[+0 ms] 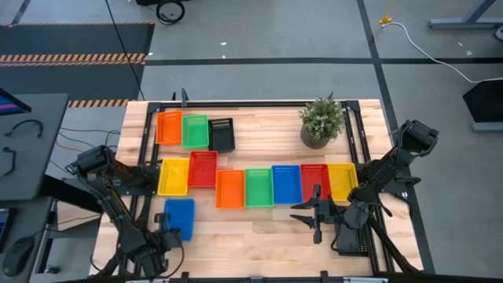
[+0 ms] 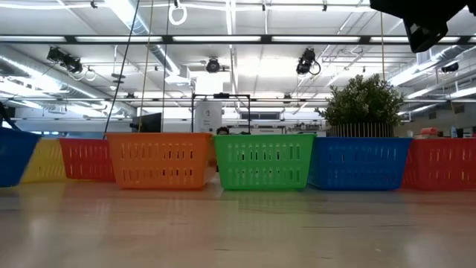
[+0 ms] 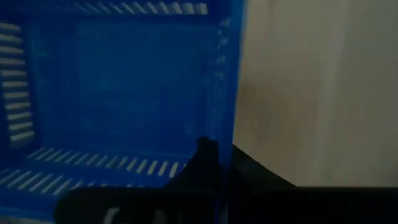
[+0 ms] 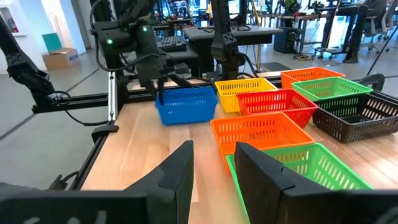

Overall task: Stack baskets by color
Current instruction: Stack the left blue bin on top of the right blue bin

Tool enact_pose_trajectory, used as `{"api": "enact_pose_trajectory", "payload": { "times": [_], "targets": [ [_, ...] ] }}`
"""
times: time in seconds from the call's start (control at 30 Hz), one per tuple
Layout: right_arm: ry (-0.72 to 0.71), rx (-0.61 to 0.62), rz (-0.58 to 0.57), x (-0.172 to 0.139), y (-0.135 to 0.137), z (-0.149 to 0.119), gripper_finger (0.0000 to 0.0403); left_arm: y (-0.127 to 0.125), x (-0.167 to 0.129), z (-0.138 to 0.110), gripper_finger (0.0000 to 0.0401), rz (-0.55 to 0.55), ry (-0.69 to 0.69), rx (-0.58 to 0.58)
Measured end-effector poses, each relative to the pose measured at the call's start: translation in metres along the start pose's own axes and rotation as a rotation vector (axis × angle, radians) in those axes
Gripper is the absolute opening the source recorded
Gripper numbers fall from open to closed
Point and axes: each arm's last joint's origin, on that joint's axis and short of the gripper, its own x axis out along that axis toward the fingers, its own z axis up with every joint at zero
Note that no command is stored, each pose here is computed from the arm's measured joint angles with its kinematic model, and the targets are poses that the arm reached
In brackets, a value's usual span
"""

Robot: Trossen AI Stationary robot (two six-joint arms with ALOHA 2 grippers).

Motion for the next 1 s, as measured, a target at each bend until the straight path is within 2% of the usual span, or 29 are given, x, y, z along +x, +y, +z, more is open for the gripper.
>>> {"api": "enact_pose_trajectory", "payload": {
  "times": [0.13,0.23,0.37,0.5,0.6,0.7,0.8,0.87,0.93,1.0],
  "targets": [
    [0.0,0.019,0.0,0.0,0.0,0.0,0.0122,-0.017,-0.032,0.014,0.0008,-0.081,-0.009,0.025],
    [-0.009,0.039,0.02,0.0,0.001,0.002,0.0122,-0.027,-0.069,0.029,0.0006,-0.1,-0.1,0.052],
    [-0.073,0.094,0.197,-0.003,0.008,0.013,0.0122,-0.033,-0.114,0.052,0.0006,-0.071,-0.353,0.152],
    [-0.213,0.075,0.407,-0.014,0.024,0.033,0.0122,-0.025,-0.134,0.079,0.0005,0.002,-0.485,0.264],
    [-0.308,0.014,0.479,-0.024,0.036,0.048,0.0122,-0.012,-0.135,0.107,0.0004,0.09,-0.568,0.347],
    [-0.356,-0.042,0.51,-0.033,0.048,0.058,0.0122,0.005,-0.129,0.146,0.0003,0.13,-0.66,0.392],
    [-0.383,-0.085,0.535,-0.043,0.056,0.062,0.0122,0.031,-0.111,0.189,0.0003,0.109,-0.766,0.403],
    [-0.388,-0.093,0.541,-0.049,0.06,0.063,0.0122,0.055,-0.095,0.214,0.0004,0.053,-0.828,0.396],
    [-0.386,-0.1,0.527,-0.055,0.063,0.064,0.0122,0.081,-0.077,0.236,0.0004,0.011,-0.891,0.353],
    [-0.377,-0.098,0.5,-0.06,0.065,0.064,0.0122,0.104,-0.058,0.254,0.0004,0.025,-0.907,0.294]
  ]
}}
